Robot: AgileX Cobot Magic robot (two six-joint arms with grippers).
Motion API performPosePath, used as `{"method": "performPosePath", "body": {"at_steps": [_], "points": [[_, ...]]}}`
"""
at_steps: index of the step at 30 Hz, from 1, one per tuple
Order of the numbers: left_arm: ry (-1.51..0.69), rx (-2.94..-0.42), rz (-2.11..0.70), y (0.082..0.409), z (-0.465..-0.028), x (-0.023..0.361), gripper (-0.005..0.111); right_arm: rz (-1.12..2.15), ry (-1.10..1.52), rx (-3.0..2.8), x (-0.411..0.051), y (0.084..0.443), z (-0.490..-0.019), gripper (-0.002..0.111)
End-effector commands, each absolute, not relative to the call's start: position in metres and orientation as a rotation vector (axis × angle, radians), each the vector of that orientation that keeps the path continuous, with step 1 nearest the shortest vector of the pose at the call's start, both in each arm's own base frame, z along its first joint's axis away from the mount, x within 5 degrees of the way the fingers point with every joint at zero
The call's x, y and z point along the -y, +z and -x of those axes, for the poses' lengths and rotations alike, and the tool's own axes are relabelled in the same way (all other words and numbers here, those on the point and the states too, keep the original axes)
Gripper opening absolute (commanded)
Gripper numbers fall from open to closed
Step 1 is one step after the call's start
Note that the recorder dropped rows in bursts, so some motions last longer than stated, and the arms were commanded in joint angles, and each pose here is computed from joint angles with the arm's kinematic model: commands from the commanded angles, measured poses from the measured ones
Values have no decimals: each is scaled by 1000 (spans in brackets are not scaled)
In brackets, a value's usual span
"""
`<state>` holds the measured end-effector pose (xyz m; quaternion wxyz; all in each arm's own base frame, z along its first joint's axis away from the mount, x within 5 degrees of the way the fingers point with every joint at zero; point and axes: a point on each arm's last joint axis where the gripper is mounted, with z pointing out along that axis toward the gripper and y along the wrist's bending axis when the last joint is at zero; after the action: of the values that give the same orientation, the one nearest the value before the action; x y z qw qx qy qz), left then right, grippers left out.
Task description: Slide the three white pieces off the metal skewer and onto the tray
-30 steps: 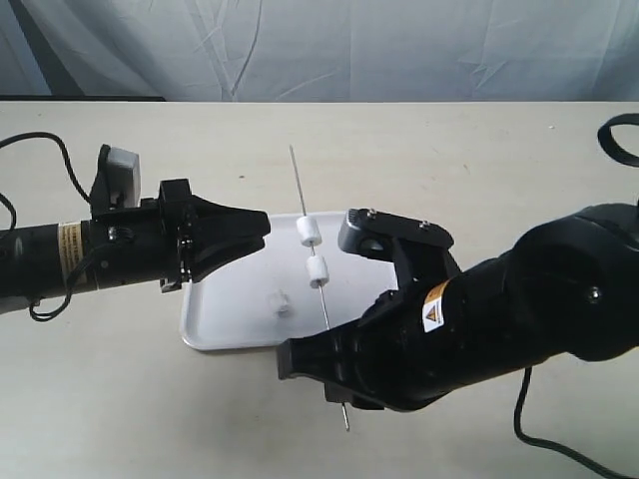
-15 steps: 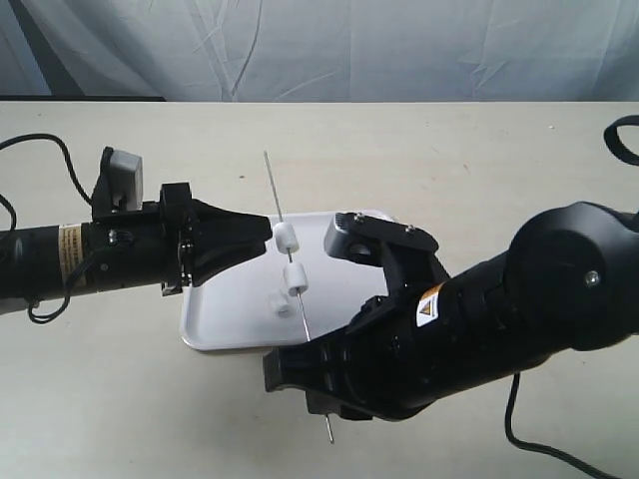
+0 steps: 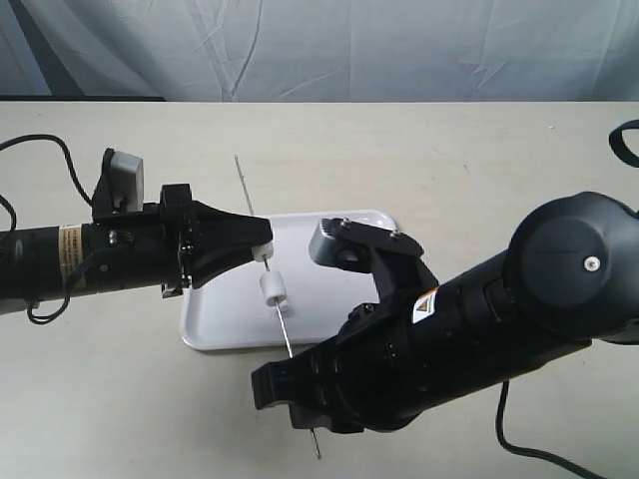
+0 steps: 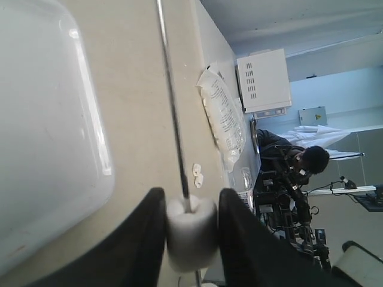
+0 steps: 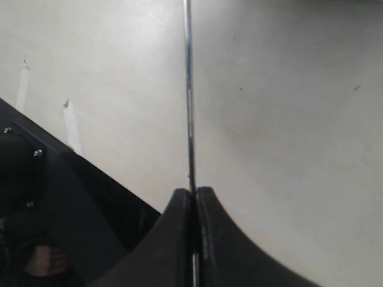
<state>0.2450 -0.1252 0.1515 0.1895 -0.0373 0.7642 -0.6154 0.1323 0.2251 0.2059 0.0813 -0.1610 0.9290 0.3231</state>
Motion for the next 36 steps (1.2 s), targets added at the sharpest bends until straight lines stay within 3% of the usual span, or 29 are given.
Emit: {"method": "performPosePath", "body": {"at_steps": [1, 3, 19, 36], "points": [[-1747, -2141, 97, 153, -244, 126, 19, 492, 967, -2773, -225, 206, -132, -1], [-1747, -2141, 97, 153, -244, 126, 12, 499, 962, -2771, -225, 206, -132, -1], [-1722, -2003, 222, 166, -267, 120, 12, 764, 887, -2935, -215, 200, -114, -1], [-1548, -1932, 398, 164, -286, 42, 12, 765, 848, -2948, -192, 193, -98, -1]]}}
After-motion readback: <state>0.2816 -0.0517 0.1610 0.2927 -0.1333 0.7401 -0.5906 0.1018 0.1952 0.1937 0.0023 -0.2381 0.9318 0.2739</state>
